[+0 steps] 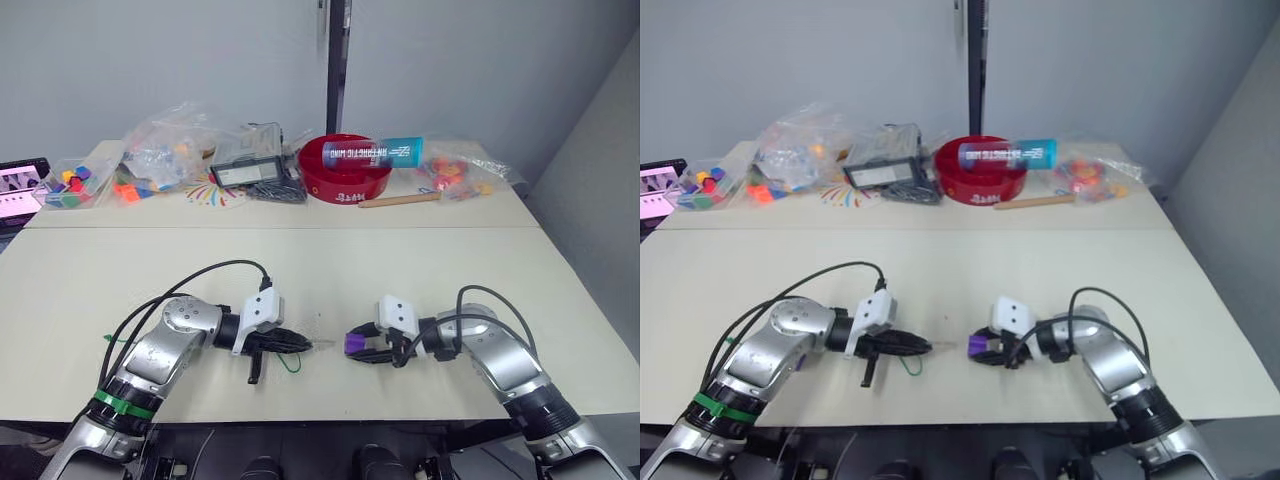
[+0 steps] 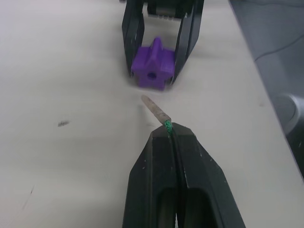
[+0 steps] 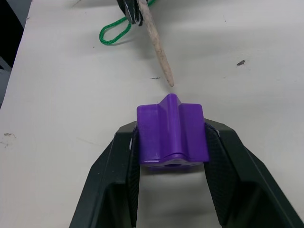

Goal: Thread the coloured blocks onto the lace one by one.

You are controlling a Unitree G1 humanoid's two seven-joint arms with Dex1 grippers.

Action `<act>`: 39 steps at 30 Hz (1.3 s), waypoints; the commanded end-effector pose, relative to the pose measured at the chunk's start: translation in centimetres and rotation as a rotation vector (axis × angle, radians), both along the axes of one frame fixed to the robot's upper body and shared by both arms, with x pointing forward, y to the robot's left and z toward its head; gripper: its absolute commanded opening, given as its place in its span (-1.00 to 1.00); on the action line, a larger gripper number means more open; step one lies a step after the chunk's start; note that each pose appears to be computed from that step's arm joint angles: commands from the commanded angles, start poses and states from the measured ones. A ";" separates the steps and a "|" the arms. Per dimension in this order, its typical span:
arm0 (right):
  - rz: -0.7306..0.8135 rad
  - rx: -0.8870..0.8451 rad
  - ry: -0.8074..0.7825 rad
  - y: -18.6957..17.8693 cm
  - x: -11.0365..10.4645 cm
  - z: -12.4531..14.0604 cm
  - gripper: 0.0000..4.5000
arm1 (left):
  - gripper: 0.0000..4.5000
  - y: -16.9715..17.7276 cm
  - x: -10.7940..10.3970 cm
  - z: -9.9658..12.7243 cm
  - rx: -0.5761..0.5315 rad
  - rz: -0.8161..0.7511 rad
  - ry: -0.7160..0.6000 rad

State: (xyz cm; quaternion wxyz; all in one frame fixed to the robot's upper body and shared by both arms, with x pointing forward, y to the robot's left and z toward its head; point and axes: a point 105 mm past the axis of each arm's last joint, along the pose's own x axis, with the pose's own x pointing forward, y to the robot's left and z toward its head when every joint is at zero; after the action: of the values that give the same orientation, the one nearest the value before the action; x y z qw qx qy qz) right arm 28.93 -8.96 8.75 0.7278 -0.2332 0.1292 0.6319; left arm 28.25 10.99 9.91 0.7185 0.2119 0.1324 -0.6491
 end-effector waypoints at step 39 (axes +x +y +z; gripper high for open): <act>-0.064 0.020 -0.008 0.6 0.7 0.6 -0.39 | 0.36 0.2 0.4 0.4 0.127 0.040 -0.097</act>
State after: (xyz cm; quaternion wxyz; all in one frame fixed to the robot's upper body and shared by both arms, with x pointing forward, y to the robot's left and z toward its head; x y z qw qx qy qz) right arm 29.38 -8.56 8.88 0.7473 -0.2231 0.1350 0.6113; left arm 28.68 11.60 9.56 0.7185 0.2735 0.1608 -0.6189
